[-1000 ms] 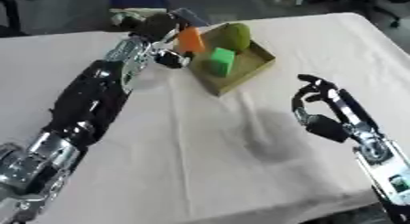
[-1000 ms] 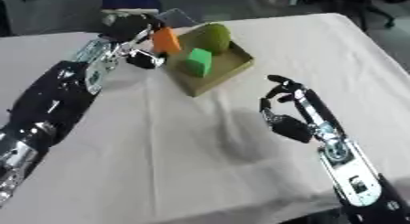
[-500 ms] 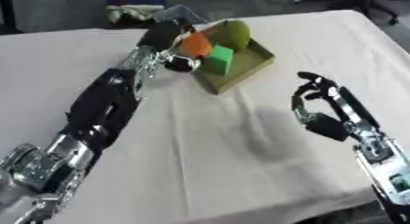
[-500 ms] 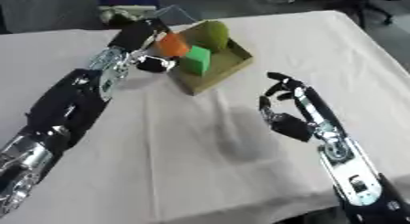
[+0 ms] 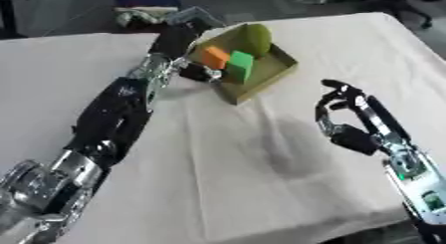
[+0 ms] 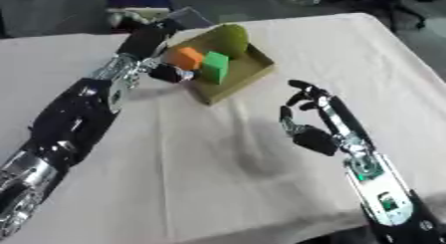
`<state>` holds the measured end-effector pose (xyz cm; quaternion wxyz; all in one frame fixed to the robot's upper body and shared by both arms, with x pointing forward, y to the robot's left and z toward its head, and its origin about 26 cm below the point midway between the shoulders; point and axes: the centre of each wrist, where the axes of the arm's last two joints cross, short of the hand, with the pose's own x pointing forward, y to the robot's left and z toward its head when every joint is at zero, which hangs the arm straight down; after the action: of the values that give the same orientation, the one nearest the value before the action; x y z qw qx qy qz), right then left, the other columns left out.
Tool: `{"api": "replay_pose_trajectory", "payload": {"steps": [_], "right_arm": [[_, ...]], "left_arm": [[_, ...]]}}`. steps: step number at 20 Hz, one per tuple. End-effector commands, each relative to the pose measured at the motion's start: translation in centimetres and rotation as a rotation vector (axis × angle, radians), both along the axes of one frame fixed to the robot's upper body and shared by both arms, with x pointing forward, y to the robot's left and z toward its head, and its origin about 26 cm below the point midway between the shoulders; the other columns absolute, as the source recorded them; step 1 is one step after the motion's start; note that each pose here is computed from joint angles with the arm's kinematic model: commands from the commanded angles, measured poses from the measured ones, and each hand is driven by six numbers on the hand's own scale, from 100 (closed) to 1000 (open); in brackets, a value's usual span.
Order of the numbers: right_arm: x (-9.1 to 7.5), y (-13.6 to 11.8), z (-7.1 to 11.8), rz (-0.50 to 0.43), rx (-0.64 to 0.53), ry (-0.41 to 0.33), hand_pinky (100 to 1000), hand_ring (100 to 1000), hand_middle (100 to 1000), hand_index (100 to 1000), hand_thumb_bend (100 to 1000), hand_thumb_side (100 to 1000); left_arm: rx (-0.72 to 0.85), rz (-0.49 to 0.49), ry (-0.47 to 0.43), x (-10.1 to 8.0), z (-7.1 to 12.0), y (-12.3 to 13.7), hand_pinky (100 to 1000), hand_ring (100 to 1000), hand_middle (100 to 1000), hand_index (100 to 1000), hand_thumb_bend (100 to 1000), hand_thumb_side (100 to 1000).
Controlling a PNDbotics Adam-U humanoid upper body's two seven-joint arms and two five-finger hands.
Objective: Pick up objects on the table and place them in the box.
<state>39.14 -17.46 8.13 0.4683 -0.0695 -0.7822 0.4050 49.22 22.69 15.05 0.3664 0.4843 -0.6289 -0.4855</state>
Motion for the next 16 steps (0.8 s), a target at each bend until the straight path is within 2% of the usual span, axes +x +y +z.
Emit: {"api": "replay_pose_trajectory", "payload": {"steps": [1,2,3,6,9,13,14,15,16], "right_arm": [[0.2,-0.4,1.1,-0.005,-0.005,-0.036,752,825,628,930,100,462],[0.2,-0.5,1.0,-0.008,-0.005,-0.035,752,825,628,930,100,455],[0.2,-0.6,1.0,-0.011,-0.006,-0.034,752,825,628,930,100,460],[0.2,-0.8,0.9,-0.019,-0.006,-0.033,752,825,628,930,100,459],[0.2,-1.2,0.8,-0.035,-0.005,-0.032,752,825,627,931,100,468],[0.0,-1.7,0.6,-0.053,-0.002,-0.029,752,826,627,931,100,457],[0.0,-1.9,0.5,-0.058,-0.001,-0.028,751,826,627,932,100,458],[0.0,-2.1,0.5,-0.064,0.000,-0.027,751,826,627,932,100,458],[-0.1,-2.2,0.4,-0.068,0.001,-0.026,751,826,627,932,100,459]], "left_arm": [[-0.071,-0.030,-0.111,-0.3,4.2,1.3,722,678,757,873,497,561],[-0.103,-0.044,-0.142,-0.6,5.3,1.6,716,669,745,864,382,603],[-0.137,-0.056,-0.170,-1.0,6.3,1.9,710,661,734,858,440,524],[-0.227,-0.090,-0.248,-2.5,9.3,3.0,689,632,686,834,367,482],[-0.300,-0.136,-0.295,-4.8,11.5,4.5,680,621,667,821,326,459],[-0.392,-0.207,-0.339,-8.9,13.3,6.3,667,605,624,785,252,434],[-0.416,-0.221,-0.344,-10.0,13.5,6.7,662,599,614,776,202,425],[-0.442,-0.238,-0.347,-11.1,13.6,7.0,662,599,614,776,202,425],[-0.463,-0.253,-0.348,-12.0,13.7,7.2,662,598,611,771,160,418]]}}
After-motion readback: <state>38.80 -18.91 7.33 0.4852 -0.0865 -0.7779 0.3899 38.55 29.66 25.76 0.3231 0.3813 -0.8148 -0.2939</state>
